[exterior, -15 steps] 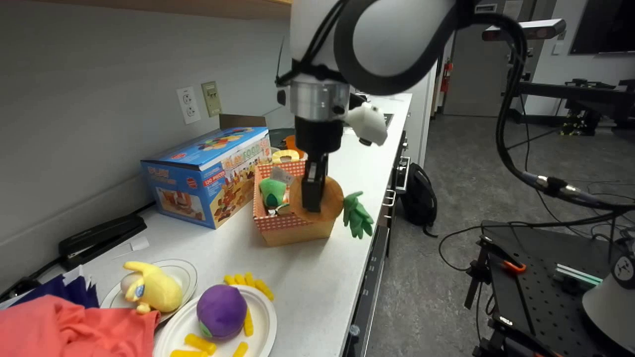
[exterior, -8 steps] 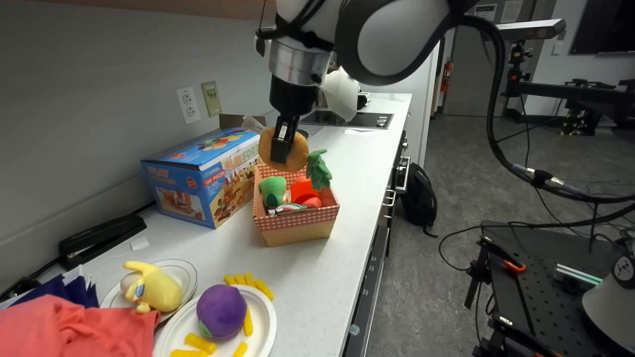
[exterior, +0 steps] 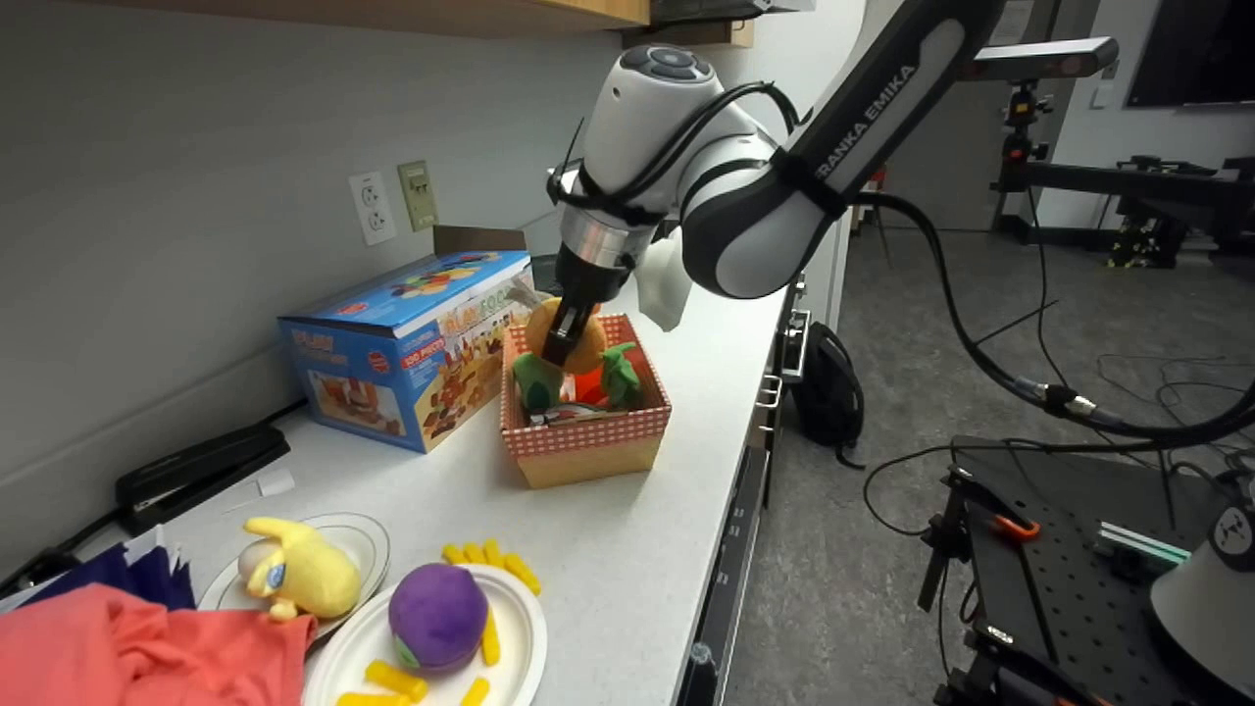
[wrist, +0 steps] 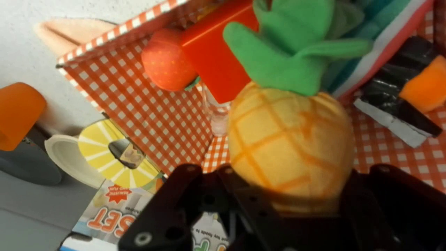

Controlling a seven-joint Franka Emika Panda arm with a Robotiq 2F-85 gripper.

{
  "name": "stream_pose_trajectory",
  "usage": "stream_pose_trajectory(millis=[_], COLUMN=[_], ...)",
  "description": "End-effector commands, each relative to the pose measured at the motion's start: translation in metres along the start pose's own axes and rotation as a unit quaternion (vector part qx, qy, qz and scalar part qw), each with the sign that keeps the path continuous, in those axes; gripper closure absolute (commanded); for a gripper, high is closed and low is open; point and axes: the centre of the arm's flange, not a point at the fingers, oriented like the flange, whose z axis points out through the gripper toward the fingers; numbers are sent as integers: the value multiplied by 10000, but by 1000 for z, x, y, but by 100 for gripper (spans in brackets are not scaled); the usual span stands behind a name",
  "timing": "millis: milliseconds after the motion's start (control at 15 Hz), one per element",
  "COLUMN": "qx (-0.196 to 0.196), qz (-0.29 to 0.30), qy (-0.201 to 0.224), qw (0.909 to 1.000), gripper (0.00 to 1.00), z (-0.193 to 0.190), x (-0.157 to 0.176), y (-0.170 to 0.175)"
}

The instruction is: Pick up the pineapple plush toy and put it in the box

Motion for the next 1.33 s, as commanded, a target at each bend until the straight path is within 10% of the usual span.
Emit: stream_pose_trajectory(millis=[0, 133, 200, 733, 1267], qx=[76, 210, 275, 771, 665], qz=[352, 506, 589, 679, 408], qy=[-93, -329, -415, -824, -1031], qw=[9993, 9980, 9970, 9913, 9916], gripper=[95, 95, 56, 3, 0], z=[25, 31, 31, -5, -96], x=[-14, -23, -25, -22, 16], y=[7, 8, 7, 1, -16])
